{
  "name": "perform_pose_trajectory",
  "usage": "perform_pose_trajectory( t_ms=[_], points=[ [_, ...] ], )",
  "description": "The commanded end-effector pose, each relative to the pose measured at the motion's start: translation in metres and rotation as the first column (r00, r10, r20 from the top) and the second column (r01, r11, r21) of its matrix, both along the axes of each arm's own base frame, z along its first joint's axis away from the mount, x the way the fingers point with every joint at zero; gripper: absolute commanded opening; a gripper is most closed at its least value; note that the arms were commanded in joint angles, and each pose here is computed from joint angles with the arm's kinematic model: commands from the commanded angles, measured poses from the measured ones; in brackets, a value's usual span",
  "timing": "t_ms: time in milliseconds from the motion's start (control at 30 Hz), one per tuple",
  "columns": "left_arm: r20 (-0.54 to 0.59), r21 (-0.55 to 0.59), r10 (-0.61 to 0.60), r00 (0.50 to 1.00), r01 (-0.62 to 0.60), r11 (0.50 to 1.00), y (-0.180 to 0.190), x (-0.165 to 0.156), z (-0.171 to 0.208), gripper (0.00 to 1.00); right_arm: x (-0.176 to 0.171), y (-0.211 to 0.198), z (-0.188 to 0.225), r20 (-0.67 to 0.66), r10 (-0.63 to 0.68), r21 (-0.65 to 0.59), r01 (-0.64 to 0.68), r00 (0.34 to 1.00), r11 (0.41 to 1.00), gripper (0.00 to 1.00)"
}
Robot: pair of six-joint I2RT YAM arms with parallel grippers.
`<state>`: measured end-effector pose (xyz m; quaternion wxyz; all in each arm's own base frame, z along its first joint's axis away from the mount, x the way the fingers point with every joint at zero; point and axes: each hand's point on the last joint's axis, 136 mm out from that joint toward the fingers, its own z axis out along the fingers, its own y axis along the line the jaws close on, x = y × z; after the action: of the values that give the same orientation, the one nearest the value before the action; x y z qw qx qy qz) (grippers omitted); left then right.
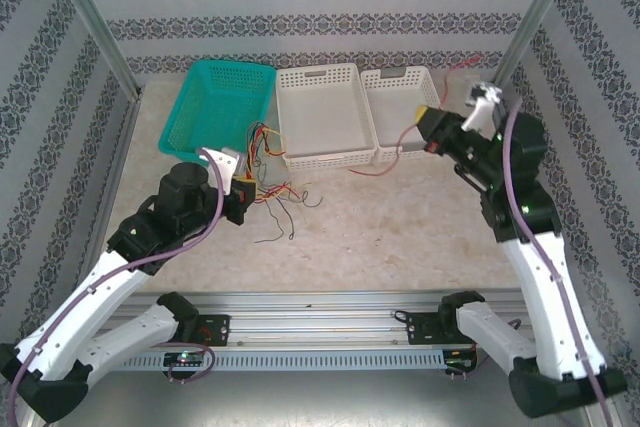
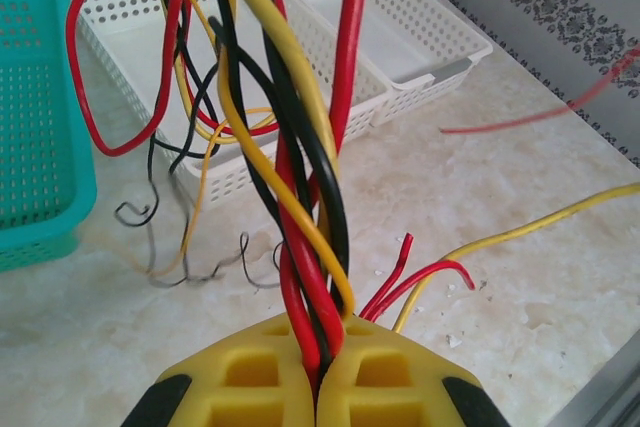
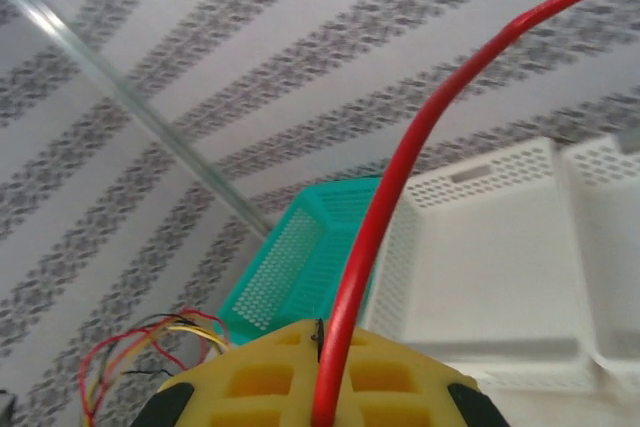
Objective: Untangle the cables
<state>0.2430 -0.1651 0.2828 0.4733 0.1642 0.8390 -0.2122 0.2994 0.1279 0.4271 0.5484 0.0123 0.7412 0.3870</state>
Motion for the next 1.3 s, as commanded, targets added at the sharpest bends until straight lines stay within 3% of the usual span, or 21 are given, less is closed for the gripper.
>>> perform_pose_trajectory(
  t_ms=[0, 200, 367, 567, 633, 733, 900, 1267],
  points=[
    [0.053, 0.000, -0.037, 0.998, 0.037, 0.999, -0.011, 0.007, 0.006, 0.00, 0.026, 0.026, 0.018, 0.041, 0.034, -0.050, -0.032, 0.999, 0.998, 0.00],
    [0.040, -0.004, -0.082, 0.996, 0.083, 0.997, -0.020, 0.005, 0.000, 0.00, 0.106, 0.074, 0.001, 0.021, 0.052, -0.161, -0.048, 0.998, 0.986, 0.00],
    [0.031, 0.018, -0.125, 0.992, 0.125, 0.992, -0.029, 0.000, -0.007, 0.00, 0.181, 0.098, -0.049, -0.045, 0.028, -0.225, -0.037, 0.999, 0.974, 0.00],
    [0.014, 0.028, -0.158, 0.987, 0.158, 0.987, -0.037, -0.001, -0.015, 0.00, 0.238, 0.113, -0.119, -0.142, -0.008, -0.330, -0.040, 0.990, 0.943, 0.00],
    [0.006, 0.030, -0.166, 0.986, 0.165, 0.986, -0.040, -0.001, -0.017, 0.00, 0.247, 0.117, -0.139, -0.188, -0.014, -0.353, -0.054, 0.982, 0.934, 0.03],
    [-0.003, 0.035, -0.171, 0.985, 0.171, 0.985, -0.042, 0.000, -0.020, 0.00, 0.253, 0.125, -0.167, -0.246, -0.016, -0.382, -0.082, 0.969, 0.920, 0.18],
    [0.000, 0.037, -0.171, 0.985, 0.171, 0.985, -0.042, -0.001, -0.020, 0.00, 0.250, 0.135, -0.193, -0.300, -0.009, -0.400, -0.117, 0.954, 0.909, 0.33],
    [-0.006, 0.039, -0.181, 0.983, 0.182, 0.983, -0.044, -0.002, -0.022, 0.00, 0.227, 0.142, -0.187, -0.337, 0.006, -0.416, -0.154, 0.941, 0.896, 0.44]
  ],
)
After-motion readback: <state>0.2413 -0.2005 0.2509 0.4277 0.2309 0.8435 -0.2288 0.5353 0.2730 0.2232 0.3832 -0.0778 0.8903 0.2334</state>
